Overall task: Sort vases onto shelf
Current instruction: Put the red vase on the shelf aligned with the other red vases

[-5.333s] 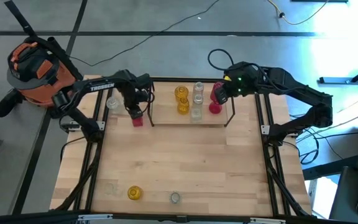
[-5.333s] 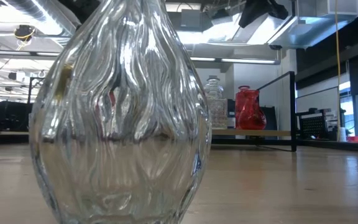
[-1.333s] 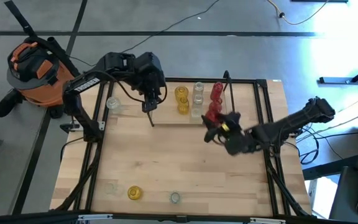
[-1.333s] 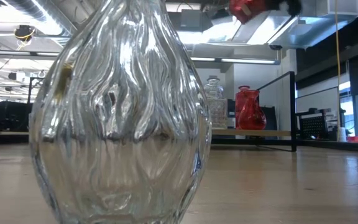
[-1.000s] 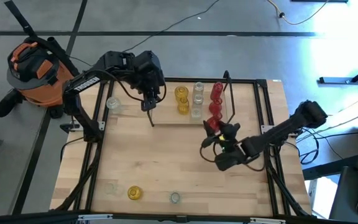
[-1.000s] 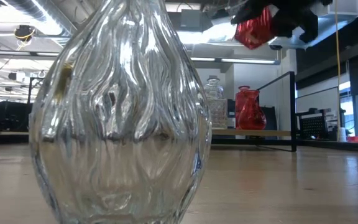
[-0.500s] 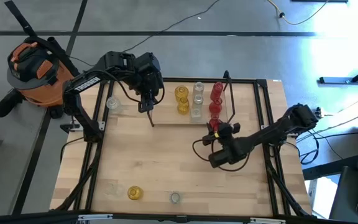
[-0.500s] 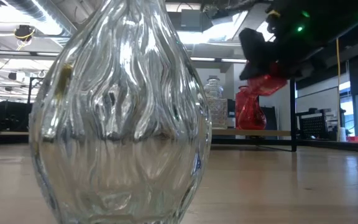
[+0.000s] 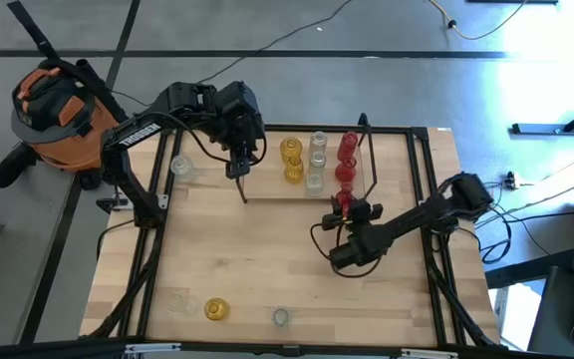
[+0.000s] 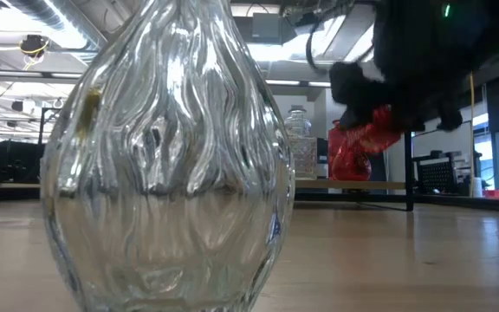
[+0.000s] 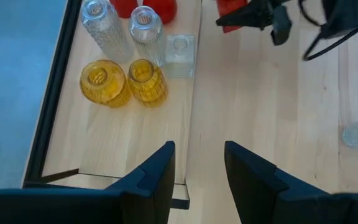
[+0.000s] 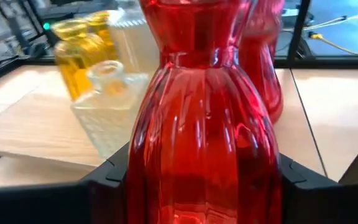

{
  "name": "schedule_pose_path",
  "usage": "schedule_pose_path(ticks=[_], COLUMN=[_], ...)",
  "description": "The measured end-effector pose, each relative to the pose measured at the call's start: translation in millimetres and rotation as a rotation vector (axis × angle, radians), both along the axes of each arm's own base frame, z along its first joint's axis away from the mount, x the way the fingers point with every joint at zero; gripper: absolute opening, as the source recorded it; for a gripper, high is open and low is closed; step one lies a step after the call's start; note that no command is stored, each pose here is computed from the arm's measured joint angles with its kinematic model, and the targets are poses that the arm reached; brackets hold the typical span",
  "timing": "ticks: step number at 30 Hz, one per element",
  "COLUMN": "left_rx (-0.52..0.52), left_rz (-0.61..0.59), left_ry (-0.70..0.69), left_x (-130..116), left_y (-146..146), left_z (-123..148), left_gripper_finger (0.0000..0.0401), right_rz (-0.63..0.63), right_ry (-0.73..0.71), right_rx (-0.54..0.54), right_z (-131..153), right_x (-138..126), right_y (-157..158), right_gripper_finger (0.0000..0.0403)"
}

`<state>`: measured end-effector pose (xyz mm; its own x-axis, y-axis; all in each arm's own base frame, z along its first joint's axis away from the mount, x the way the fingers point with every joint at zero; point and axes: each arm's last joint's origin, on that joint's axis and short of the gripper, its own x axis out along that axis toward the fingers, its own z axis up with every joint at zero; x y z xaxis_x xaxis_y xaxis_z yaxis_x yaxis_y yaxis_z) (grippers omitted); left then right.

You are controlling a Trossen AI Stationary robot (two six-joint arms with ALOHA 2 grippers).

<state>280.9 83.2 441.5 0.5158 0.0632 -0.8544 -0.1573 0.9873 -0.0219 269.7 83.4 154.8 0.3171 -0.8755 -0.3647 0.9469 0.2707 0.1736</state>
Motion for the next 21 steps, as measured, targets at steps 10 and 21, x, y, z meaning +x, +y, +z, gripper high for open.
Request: schedule_pose_path(ticks=[10,21], left_rx=[-0.004,-0.002], left_rz=[0.0,0.0], left_ry=[0.008,0.004], left_x=[-0.5,0.0], left_y=[-0.4,-0.2], left_z=[-0.5,-0.3], left_gripper_finger=[0.0131,0.0131], right_rz=[-0.065,-0.17], right_ry=[0.012,0.045], right_rx=[-0.032,-0.07], right_z=[-20.8,-20.0], right_x=[6.4,13.8], right_y=[-11.5,-47.1], right_gripper_finger=[0.0192,0.0192])
